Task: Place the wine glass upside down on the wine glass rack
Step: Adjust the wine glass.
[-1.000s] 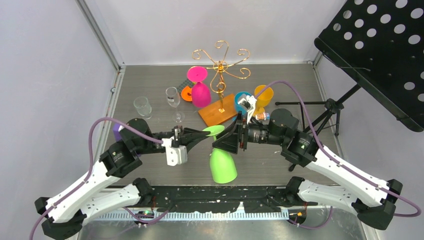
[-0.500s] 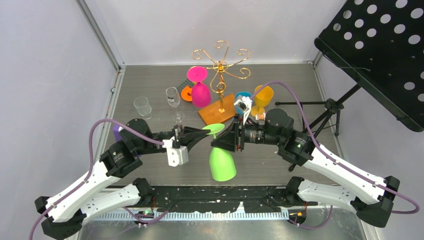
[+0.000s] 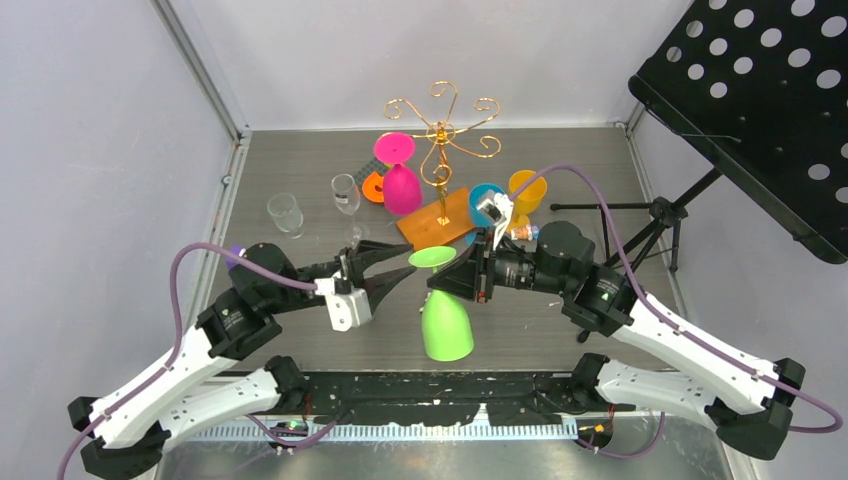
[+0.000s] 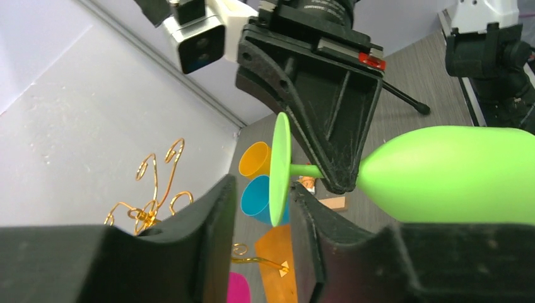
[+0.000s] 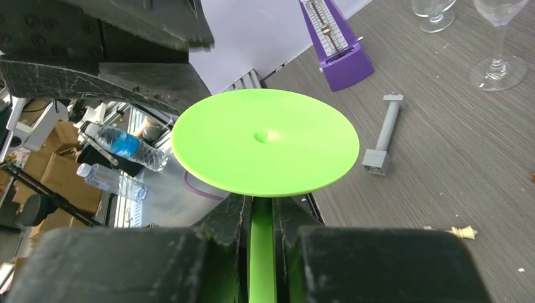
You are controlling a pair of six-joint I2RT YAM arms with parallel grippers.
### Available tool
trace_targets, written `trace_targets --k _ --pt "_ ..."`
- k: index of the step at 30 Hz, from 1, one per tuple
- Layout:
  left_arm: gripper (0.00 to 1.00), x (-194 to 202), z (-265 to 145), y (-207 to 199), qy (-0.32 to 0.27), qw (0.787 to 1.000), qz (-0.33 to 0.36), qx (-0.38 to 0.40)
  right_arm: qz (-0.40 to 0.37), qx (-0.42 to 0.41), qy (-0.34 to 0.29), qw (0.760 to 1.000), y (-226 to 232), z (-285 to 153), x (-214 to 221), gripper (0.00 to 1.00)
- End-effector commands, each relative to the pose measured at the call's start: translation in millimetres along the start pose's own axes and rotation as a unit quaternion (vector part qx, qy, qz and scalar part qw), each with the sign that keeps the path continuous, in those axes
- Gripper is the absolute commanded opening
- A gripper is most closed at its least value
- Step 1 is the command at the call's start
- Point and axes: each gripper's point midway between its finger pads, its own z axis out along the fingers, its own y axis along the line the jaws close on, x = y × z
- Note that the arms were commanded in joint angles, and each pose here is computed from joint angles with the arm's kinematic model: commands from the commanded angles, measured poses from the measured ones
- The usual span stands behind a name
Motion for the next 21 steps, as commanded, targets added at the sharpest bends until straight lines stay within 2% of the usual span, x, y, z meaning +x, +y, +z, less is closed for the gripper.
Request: trace_targets --k 1,6,10,15,19,21 --pt "0.42 -15.3 -5.8 23.1 -0.026 0.998 0.005 -0.062 -0.016 0.016 -0.045 0.999 1.7 -11.3 -16.7 0.06" --pt "0.58 -10.3 -12.2 20.3 -0.021 0.997 -0.018 -0.077 -0.041 0.056 -0.079 0.994 -7.0 -27.2 -28.3 0.06" --pt "0.64 -2.5 -20.4 20.3 -0.02 0.993 -0.048 -0.11 -0.08 0.114 -0.106 0.985 -22.9 -44.2 -39.8 0.06" --pt "0.64 9.1 -24.2 31.8 -0.015 0.98 -0.103 -0.17 -0.129 0.227 -0.132 0.956 -55.9 -71.4 -59.7 0.05" --pt "0.62 16.3 -16.7 37.4 0.005 0.97 -0.162 -0.18 -0.187 0.318 -0.143 0.918 -81.4 -92.3 -85.7 0.06" --pt "0.61 22.6 -13.2 42.0 0.017 0.958 -0.208 -0.198 -0.2 0.352 -0.148 0.902 -94.4 -101.7 -99.5 0.05"
